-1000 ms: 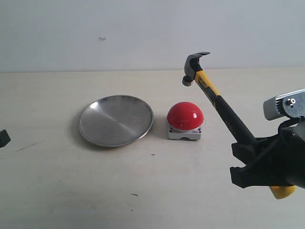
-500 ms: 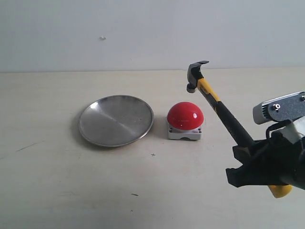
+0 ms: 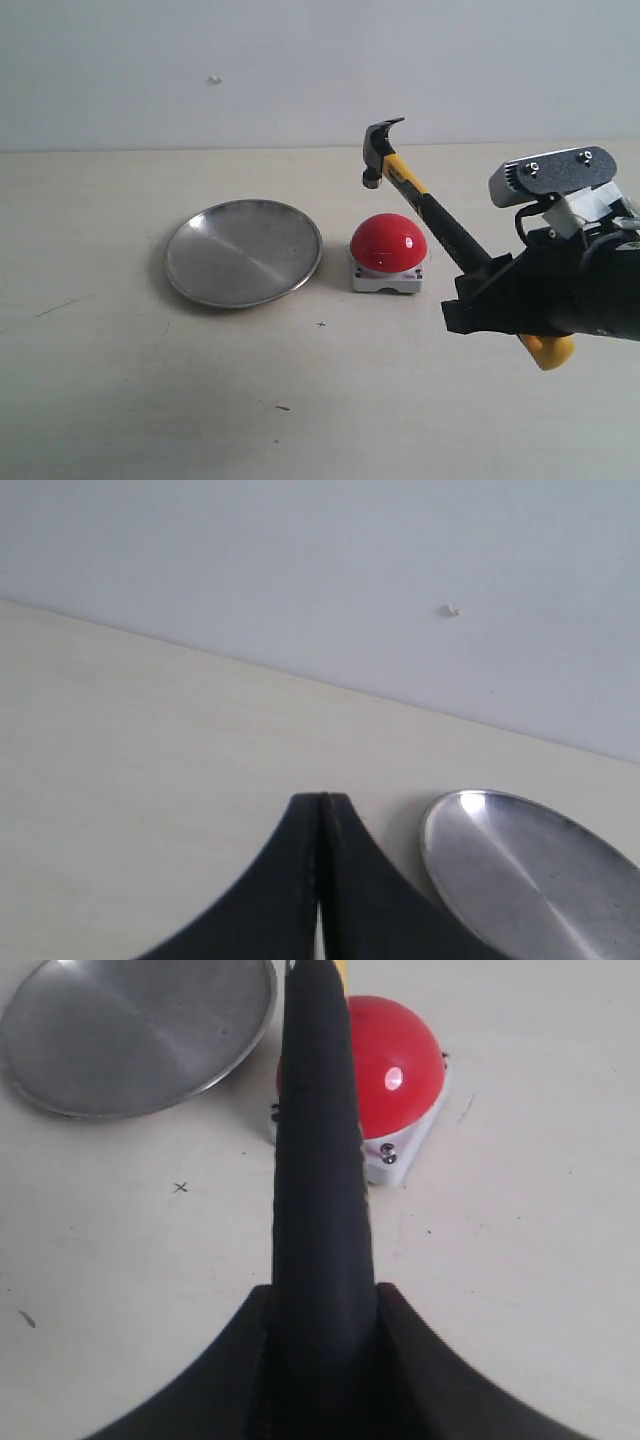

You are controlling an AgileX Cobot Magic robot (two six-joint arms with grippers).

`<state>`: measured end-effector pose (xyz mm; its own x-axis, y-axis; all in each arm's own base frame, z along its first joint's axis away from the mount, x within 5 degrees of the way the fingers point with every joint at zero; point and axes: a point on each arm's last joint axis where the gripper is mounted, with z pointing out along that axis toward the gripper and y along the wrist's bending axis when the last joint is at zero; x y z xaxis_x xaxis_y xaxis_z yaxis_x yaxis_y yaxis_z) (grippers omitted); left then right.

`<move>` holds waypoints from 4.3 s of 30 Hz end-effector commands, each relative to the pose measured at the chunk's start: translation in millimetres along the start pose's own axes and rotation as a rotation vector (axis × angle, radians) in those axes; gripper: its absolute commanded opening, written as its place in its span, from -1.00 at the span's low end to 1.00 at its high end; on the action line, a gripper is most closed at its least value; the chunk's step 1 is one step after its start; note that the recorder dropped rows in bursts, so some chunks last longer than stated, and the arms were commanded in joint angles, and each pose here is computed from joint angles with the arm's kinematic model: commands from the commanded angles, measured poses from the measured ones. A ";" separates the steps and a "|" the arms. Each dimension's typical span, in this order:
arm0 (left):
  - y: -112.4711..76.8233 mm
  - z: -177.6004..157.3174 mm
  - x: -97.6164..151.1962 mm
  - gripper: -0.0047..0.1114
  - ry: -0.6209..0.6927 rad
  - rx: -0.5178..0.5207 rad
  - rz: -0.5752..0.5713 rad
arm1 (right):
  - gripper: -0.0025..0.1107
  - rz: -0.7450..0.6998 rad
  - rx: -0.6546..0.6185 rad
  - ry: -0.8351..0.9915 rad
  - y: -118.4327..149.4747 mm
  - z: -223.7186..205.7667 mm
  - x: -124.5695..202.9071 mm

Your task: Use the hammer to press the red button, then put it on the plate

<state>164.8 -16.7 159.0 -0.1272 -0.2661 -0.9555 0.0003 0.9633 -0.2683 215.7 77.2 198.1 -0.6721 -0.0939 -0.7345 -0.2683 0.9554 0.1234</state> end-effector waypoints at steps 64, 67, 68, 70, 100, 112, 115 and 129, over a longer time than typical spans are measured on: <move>-1.8 0.0 -1.0 -0.92 -0.013 0.015 -0.003 | -0.96 -0.014 0.025 -0.144 -17.1 -42.2 -25.0; -1.8 0.0 -1.0 -0.92 -0.013 0.015 -0.003 | -0.96 -0.015 0.011 -0.120 -16.1 -39.9 -22.9; -1.8 0.0 -1.0 -0.92 -0.013 0.015 -0.003 | -0.96 -0.014 0.002 -0.099 -15.6 -37.4 -21.1; -1.8 0.0 -1.0 -0.92 -0.013 0.015 -0.003 | -0.96 -0.014 -0.020 -0.049 -14.5 -31.3 -16.7; -1.8 0.0 -1.0 -0.92 -0.013 0.015 -0.005 | -0.96 0.176 -0.150 -0.258 -2.7 -45.6 -48.6; 3.3 -0.1 -2.2 -0.92 -0.027 -0.041 -0.031 | -0.96 0.128 -0.446 -0.169 17.3 1.6 -64.8; 3.2 -0.3 -2.6 -0.92 -0.030 -0.041 -0.031 | -0.96 0.090 -0.405 -0.185 13.6 9.2 -74.6; 2.4 -0.2 -2.4 -0.92 -0.027 -0.032 -0.028 | -0.96 -0.219 0.110 -0.287 29.7 13.8 -126.7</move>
<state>164.9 -12.6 159.0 -0.1147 -0.2890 -0.9504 -0.0454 0.9573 -0.2856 301.3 103.1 278.6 -0.4106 -0.1755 -0.8948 -0.2939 0.9544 -0.0523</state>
